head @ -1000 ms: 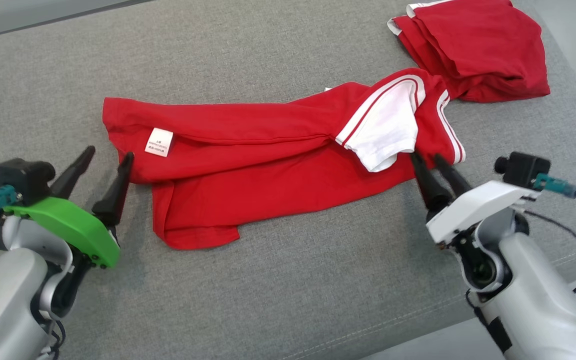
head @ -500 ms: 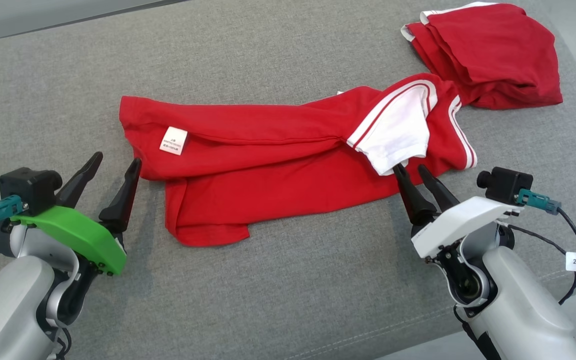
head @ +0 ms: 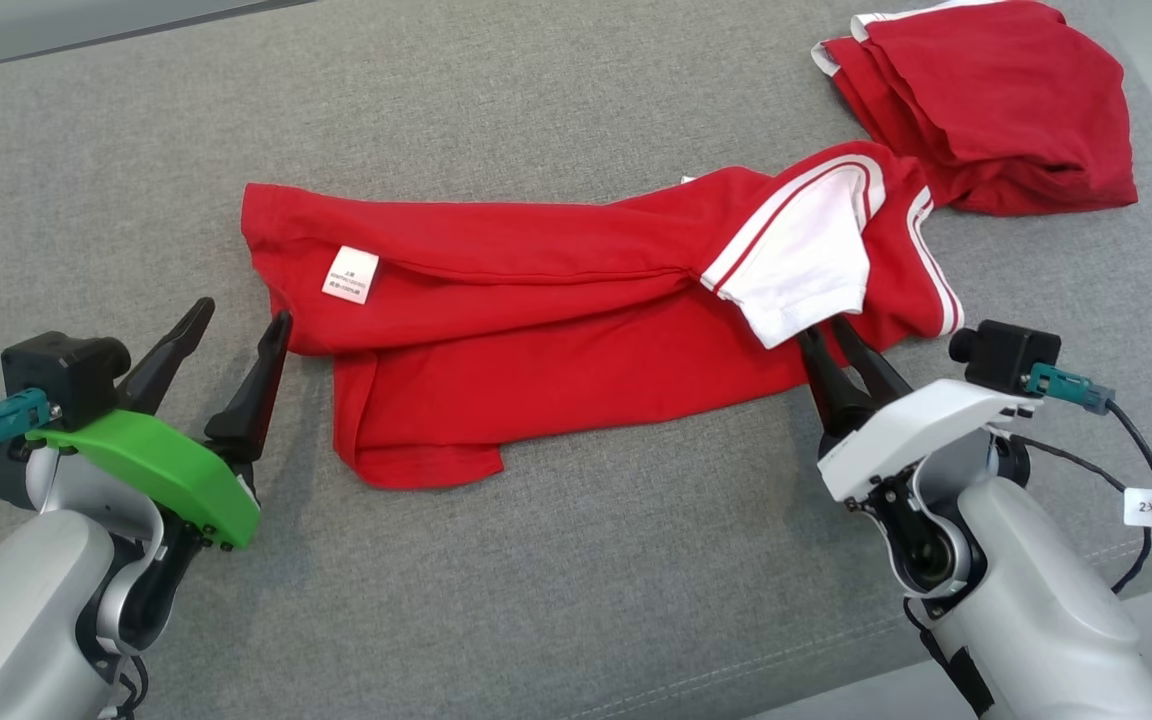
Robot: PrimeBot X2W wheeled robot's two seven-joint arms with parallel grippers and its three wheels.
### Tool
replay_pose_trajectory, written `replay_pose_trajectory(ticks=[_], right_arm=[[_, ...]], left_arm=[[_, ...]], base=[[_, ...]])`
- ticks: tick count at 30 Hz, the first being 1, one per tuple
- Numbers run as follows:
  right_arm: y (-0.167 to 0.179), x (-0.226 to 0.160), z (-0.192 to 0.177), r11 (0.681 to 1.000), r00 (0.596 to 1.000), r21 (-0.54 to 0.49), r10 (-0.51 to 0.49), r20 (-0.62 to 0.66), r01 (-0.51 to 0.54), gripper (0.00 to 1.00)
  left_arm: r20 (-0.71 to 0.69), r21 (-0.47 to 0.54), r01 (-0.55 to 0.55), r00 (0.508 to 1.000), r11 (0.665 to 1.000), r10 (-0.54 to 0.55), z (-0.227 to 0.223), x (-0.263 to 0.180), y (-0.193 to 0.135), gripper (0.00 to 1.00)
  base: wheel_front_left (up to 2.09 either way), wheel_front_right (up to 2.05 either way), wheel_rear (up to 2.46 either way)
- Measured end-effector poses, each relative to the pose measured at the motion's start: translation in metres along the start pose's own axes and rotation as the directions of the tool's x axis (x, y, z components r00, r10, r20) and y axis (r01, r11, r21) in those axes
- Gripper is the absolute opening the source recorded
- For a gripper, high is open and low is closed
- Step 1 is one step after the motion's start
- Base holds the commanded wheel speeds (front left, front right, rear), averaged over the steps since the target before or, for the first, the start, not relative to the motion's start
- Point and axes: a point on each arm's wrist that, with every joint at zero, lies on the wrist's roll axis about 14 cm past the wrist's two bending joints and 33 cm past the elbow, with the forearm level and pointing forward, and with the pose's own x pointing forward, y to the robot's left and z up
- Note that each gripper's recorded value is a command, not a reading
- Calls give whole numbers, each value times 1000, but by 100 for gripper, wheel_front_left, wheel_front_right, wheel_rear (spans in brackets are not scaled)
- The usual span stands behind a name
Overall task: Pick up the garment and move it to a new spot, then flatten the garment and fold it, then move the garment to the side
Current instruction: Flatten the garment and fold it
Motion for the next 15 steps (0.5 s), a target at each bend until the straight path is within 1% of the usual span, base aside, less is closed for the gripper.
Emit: replay_pose_trajectory(ticks=[2,4,5,7,11,12,15], right_arm=[[5,3,1,1000,1000,3,11,4,-11,73],[5,3,-1,1000,1000,5,10,-2,-10,76],[4,3,-2,1000,1000,4,6,-7,-6,75],[2,3,-5,1000,1000,5,0,-14,0,69],[-1,2,-8,1000,1000,16,-9,-21,9,67],[-1,2,-8,1000,1000,18,-8,-20,9,64],[1,3,-8,1000,1000,21,-3,-18,3,42]], left_arm=[[0,1,-2,1000,1000,2,0,0,1,100],[0,1,-1,1000,1000,1,1,-1,0,100],[1,0,0,1000,1000,0,1,-1,0,100],[3,-1,2,1000,1000,-2,1,-1,-1,100],[6,-2,9,1000,1000,-9,3,0,-3,100],[4,-2,10,1000,1000,-10,2,0,-3,100],[2,-1,13,1000,1000,-13,3,0,-4,100]], base=[[0,0,0],[0,0,0],[0,0,0],[0,0,0],[0,0,0],[0,0,0],[0,0,0]])
